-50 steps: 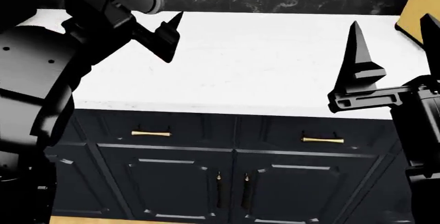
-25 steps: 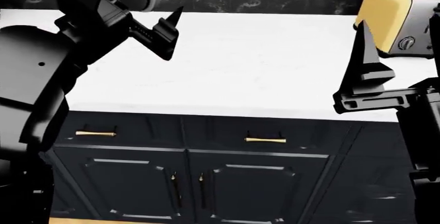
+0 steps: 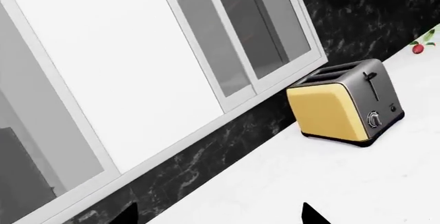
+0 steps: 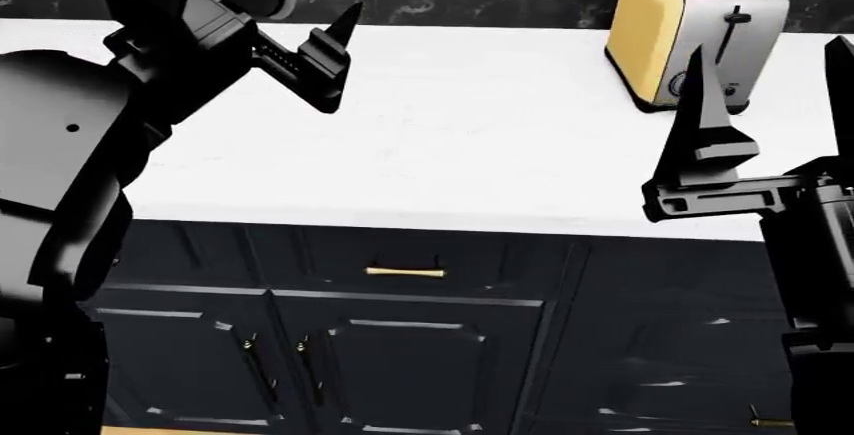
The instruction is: Pick the honey bottle and salsa from the counter and place them in the cabinets closest to them.
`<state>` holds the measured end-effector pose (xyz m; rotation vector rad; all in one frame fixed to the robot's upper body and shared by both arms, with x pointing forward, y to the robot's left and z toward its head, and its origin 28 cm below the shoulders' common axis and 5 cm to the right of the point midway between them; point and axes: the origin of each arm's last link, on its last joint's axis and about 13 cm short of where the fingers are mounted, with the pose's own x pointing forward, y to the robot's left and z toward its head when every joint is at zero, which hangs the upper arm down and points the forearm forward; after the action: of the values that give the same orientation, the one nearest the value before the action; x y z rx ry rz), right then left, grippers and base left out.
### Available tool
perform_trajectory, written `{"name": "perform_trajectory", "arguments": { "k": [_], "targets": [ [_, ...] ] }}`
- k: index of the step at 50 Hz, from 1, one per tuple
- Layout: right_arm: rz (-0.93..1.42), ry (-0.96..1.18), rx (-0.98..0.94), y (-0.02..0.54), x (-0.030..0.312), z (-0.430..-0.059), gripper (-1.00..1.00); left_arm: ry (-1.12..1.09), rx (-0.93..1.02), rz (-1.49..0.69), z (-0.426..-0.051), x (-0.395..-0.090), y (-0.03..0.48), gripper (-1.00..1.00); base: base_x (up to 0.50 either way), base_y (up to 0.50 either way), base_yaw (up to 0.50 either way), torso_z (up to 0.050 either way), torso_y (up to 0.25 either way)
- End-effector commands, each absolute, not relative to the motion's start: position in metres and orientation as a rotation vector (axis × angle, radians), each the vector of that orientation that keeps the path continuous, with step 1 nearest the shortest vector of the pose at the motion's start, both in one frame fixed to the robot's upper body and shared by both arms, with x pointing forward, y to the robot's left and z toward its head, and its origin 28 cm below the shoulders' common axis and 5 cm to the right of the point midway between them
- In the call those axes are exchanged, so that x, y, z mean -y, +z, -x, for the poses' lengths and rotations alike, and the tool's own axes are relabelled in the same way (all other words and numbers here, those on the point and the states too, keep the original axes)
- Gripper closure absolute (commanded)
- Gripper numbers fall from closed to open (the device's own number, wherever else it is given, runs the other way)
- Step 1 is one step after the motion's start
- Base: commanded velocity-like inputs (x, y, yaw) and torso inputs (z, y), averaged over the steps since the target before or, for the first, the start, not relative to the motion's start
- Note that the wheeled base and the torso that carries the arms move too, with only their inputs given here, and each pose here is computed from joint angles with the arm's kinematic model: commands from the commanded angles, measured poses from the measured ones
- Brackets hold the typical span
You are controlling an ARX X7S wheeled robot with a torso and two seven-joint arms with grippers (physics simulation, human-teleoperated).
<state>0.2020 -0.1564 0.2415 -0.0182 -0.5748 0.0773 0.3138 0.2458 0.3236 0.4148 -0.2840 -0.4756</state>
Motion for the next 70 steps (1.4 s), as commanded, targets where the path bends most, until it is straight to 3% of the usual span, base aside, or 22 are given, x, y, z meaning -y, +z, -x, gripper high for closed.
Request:
{"name": "perform_trajectory", "arguments": {
  "k": [1, 70],
  "targets": [
    [0.013, 0.095, 0.575, 0.24, 0.154, -0.203, -1.0, -0.484, 0.299, -0.402, -0.308, -0.244, 0.324, -1.0, 0.03, -0.5, 0.0, 0.0, 0.0],
    [0.02, 0.077, 0.613, 0.248, 0.158, -0.19, -1.0, -0.469, 0.34, -0.41, -0.303, -0.246, 0.339, -1.0, 0.03, -0.5, 0.0, 0.0, 0.0]
  ]
}}
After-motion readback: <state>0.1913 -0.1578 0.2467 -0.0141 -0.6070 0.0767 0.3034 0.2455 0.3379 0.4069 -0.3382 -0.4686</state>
